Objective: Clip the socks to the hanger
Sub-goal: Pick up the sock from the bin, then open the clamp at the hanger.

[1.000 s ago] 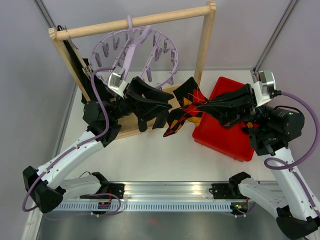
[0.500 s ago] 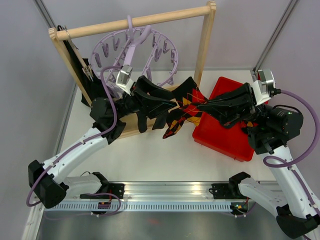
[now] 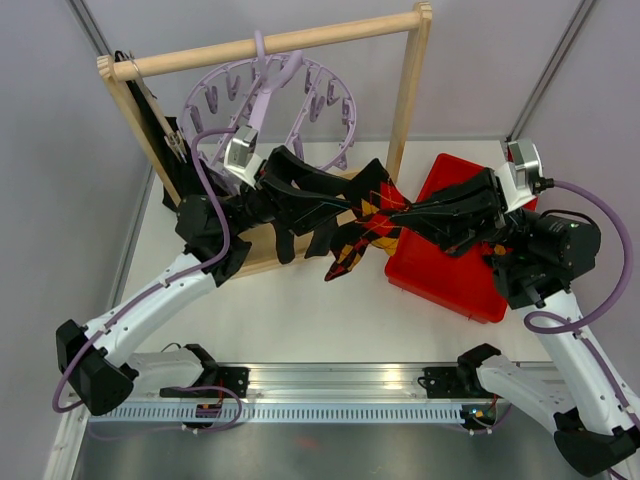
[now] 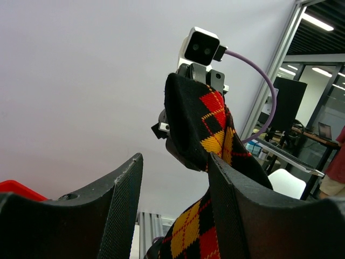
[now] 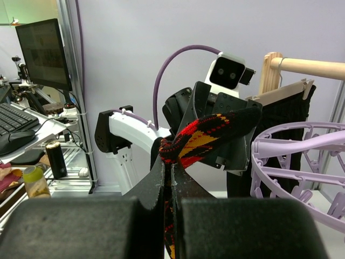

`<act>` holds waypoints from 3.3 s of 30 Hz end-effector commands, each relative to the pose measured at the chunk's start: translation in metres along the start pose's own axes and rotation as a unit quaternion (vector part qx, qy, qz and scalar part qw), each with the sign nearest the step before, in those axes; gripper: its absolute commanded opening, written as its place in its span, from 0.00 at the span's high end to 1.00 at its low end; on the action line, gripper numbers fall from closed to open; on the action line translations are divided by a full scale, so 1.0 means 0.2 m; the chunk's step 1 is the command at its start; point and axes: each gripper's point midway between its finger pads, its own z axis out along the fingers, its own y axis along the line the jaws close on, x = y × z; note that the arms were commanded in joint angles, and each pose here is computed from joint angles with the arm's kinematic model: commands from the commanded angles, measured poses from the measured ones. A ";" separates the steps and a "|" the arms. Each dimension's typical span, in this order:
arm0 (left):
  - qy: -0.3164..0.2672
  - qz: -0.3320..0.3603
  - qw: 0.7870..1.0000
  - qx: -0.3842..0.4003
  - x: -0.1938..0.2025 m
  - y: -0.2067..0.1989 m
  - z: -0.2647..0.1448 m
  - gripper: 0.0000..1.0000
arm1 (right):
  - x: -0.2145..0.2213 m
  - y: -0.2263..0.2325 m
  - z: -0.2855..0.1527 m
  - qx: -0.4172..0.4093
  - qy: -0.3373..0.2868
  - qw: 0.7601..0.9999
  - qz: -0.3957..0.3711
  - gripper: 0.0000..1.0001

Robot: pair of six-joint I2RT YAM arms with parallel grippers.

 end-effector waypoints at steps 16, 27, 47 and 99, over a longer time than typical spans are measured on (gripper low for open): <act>-0.020 0.009 0.999 0.042 -0.09 -0.10 0.06 0.75 | 0.07 0.01 0.01 -0.010 0.013 1.000 -0.006 1.00; 0.022 0.023 0.999 0.016 -0.04 -0.11 0.03 0.98 | 0.16 -0.27 -0.07 0.149 0.064 0.986 -0.028 0.56; 0.095 0.070 0.965 -0.236 0.03 0.16 -0.27 0.98 | 0.53 -0.91 -0.40 0.431 0.163 0.887 -0.017 0.10; 0.125 0.117 0.814 -0.556 -0.09 0.49 -0.77 0.98 | 0.70 -1.43 0.00 0.354 0.135 0.915 -0.138 0.53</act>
